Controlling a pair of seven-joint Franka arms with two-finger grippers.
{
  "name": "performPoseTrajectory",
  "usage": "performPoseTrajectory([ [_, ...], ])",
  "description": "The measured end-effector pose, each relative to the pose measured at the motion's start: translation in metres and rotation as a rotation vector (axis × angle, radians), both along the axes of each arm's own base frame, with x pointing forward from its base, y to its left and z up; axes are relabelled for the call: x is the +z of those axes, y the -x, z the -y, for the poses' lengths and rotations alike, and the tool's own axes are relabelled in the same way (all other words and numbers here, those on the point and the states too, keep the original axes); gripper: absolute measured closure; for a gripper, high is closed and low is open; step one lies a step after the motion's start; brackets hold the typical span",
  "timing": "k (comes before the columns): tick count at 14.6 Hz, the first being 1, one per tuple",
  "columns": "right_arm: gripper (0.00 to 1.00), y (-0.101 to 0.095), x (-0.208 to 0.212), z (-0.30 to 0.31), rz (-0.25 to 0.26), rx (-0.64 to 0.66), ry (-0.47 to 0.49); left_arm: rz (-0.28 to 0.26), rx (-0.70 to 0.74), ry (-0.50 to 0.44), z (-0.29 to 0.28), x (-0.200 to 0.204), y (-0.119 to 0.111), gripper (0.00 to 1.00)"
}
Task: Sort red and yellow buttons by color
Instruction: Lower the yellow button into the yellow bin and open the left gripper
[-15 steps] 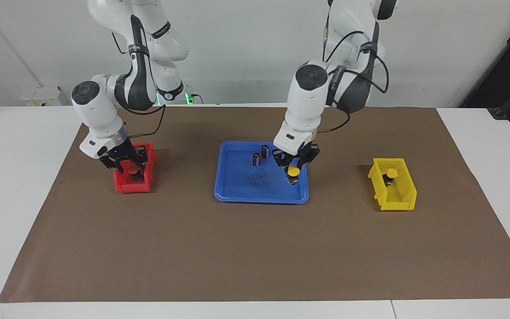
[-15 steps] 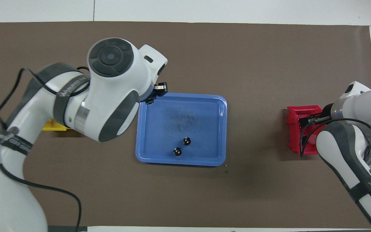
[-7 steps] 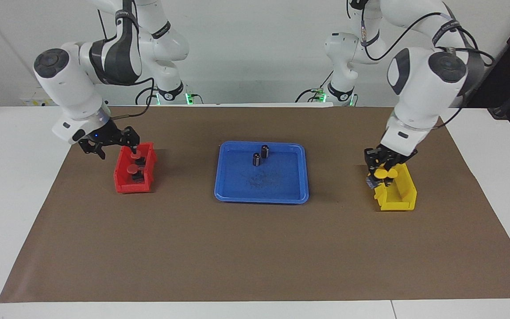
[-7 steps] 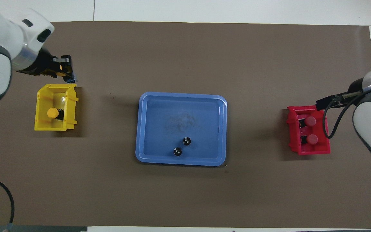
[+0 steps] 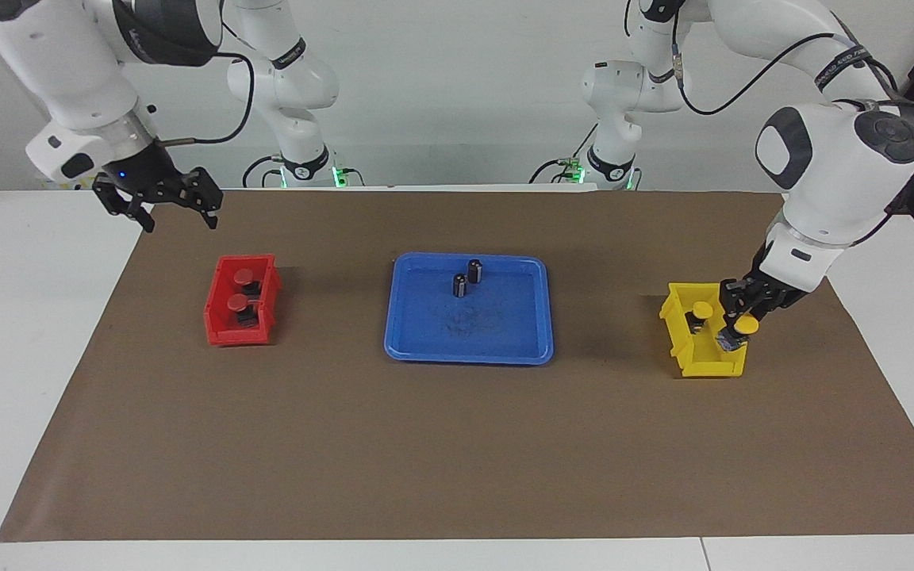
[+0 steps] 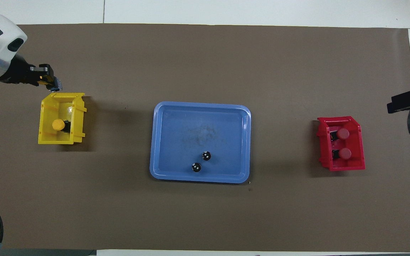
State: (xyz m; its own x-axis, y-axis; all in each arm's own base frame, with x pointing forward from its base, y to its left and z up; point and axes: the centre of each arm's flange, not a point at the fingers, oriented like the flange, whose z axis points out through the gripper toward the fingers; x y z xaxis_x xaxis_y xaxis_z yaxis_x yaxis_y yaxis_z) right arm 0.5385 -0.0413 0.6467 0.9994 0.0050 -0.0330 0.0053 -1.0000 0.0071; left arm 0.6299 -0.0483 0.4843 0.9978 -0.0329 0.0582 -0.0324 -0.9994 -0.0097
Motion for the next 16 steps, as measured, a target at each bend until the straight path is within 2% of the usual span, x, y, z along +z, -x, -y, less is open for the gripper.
performPoseTrajectory([
  [4,0.0,-0.002,0.001,0.013,-0.002,-0.016,0.04,-0.011,-0.001,-0.012,-0.017,-0.033,0.005,0.59],
  [9,0.0,-0.002,0.003,0.013,0.0,-0.018,0.04,-0.017,0.009,-0.016,-0.032,-0.054,0.009,0.59],
  [16,0.0,0.0,0.0,0.014,-0.022,-0.019,0.038,-0.026,0.0,-0.013,-0.029,-0.078,0.024,0.59],
])
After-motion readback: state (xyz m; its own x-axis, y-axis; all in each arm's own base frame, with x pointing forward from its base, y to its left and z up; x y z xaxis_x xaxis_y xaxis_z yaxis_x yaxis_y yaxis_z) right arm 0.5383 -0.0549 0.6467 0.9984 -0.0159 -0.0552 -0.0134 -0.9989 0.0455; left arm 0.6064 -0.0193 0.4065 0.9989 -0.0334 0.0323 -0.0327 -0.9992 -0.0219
